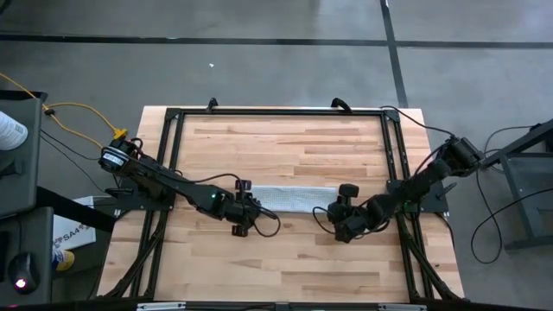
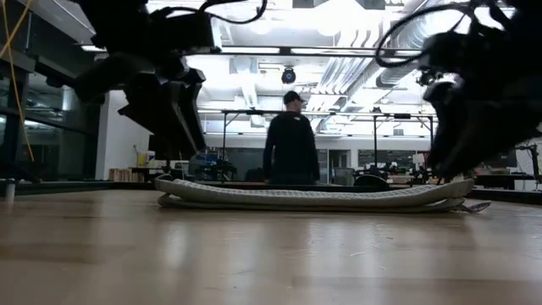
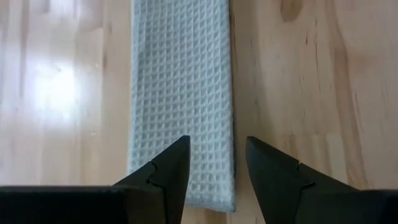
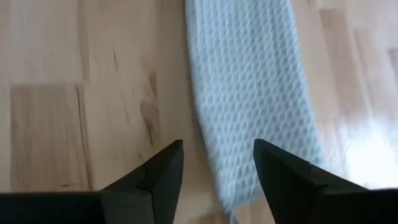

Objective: Fold microfiber towels
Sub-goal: Fold the gray microfiber towel

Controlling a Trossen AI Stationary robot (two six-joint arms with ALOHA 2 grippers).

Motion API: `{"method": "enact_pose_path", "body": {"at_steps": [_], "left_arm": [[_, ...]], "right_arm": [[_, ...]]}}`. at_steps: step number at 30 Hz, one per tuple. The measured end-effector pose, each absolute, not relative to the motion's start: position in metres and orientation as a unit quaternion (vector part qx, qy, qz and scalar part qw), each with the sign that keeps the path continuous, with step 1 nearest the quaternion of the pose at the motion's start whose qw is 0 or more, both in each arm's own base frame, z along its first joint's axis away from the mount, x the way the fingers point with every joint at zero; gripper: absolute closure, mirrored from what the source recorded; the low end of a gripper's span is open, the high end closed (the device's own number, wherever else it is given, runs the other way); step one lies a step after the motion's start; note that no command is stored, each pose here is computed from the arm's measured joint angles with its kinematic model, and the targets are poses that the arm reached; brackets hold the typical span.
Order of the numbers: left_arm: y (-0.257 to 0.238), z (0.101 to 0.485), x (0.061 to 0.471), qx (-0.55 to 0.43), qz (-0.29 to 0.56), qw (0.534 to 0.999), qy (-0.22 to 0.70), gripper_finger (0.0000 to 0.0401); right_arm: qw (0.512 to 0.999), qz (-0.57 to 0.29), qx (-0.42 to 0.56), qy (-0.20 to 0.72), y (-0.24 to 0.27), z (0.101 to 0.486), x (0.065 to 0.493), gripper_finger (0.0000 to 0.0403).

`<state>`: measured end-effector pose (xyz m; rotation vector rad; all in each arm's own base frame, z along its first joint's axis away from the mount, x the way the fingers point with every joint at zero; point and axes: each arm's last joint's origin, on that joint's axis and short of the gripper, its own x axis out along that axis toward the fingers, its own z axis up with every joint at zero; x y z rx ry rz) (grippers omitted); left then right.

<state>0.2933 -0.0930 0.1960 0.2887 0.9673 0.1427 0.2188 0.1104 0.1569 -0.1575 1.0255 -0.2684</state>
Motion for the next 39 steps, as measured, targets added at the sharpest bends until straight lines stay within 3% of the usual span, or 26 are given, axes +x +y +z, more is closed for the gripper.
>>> {"method": "enact_pose_path", "body": {"at_steps": [17,21,30,34,39], "left_arm": [[-0.044,0.196,0.304,0.108,0.045,0.857,0.502,0.0249],[-0.044,0.197,0.307,0.122,0.03,0.862,0.491,0.0249],[-0.041,0.181,0.3,0.115,0.009,0.86,0.497,0.0249],[-0.035,0.173,0.297,0.102,0.011,0.861,0.498,0.0256],[-0.031,0.174,0.3,0.104,-0.001,0.865,0.49,0.0302]], "right_arm": [[0.863,-0.191,0.033,0.466,0.086,0.173,0.244,0.022],[0.86,-0.198,0.052,0.468,0.082,0.173,0.246,0.0257],[0.85,-0.201,0.109,0.475,0.075,0.172,0.249,0.0389],[0.846,-0.205,0.136,0.472,0.075,0.173,0.249,0.0398],[0.84,-0.215,0.161,0.471,0.075,0.171,0.248,0.04]]}}
